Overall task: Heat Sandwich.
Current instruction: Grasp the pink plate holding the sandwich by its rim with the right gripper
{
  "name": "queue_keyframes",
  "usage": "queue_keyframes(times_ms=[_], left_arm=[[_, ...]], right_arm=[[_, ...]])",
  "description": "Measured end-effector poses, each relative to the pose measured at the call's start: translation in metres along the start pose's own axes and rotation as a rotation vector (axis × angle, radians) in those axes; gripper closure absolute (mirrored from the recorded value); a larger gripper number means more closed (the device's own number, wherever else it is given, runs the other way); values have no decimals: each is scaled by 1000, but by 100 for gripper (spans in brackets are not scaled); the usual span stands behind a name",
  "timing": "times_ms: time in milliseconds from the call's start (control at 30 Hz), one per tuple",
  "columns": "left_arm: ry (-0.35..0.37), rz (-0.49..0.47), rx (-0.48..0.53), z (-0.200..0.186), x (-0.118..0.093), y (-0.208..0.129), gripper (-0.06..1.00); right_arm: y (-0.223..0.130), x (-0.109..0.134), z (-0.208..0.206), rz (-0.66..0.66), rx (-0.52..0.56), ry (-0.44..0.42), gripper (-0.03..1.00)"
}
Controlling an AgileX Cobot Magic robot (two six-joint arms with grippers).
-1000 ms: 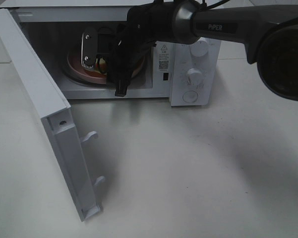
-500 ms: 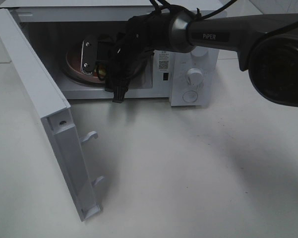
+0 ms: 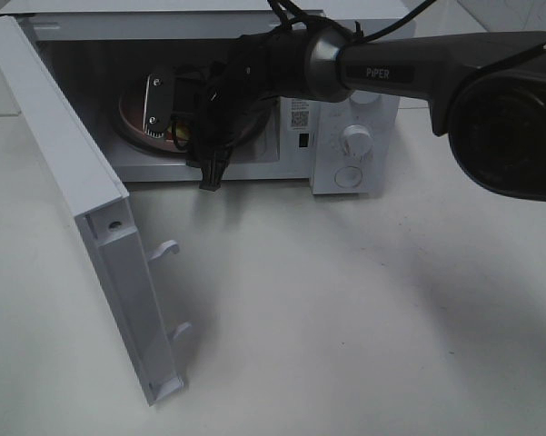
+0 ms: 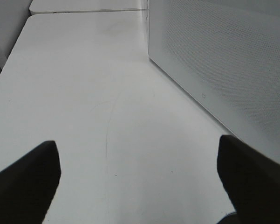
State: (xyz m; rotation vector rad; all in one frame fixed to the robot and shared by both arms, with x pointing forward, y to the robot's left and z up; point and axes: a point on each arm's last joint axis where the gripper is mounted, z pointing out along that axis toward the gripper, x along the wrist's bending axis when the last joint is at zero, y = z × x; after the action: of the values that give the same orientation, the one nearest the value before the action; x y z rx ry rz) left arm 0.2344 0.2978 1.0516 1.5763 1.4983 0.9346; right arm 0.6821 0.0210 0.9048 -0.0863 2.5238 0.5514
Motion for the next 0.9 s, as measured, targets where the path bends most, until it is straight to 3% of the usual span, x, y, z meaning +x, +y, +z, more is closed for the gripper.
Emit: queue_keyframes(times_ms=[133,167,200,333,900], left_arm=[[0,0,0,0,0,0,11],[0,0,0,0,0,0,11],[0,0,0,0,0,0,11],[0,0,0,0,0,0,11],[0,0,0,0,0,0,11]], right_arm=[[0,2,0,7,6,22,56],[1,5,1,6,9,34,66],[1,5,1,6,9,34,66],[4,4,1,-20,2,13,88],[-1,4,4,-28,10,6,89]])
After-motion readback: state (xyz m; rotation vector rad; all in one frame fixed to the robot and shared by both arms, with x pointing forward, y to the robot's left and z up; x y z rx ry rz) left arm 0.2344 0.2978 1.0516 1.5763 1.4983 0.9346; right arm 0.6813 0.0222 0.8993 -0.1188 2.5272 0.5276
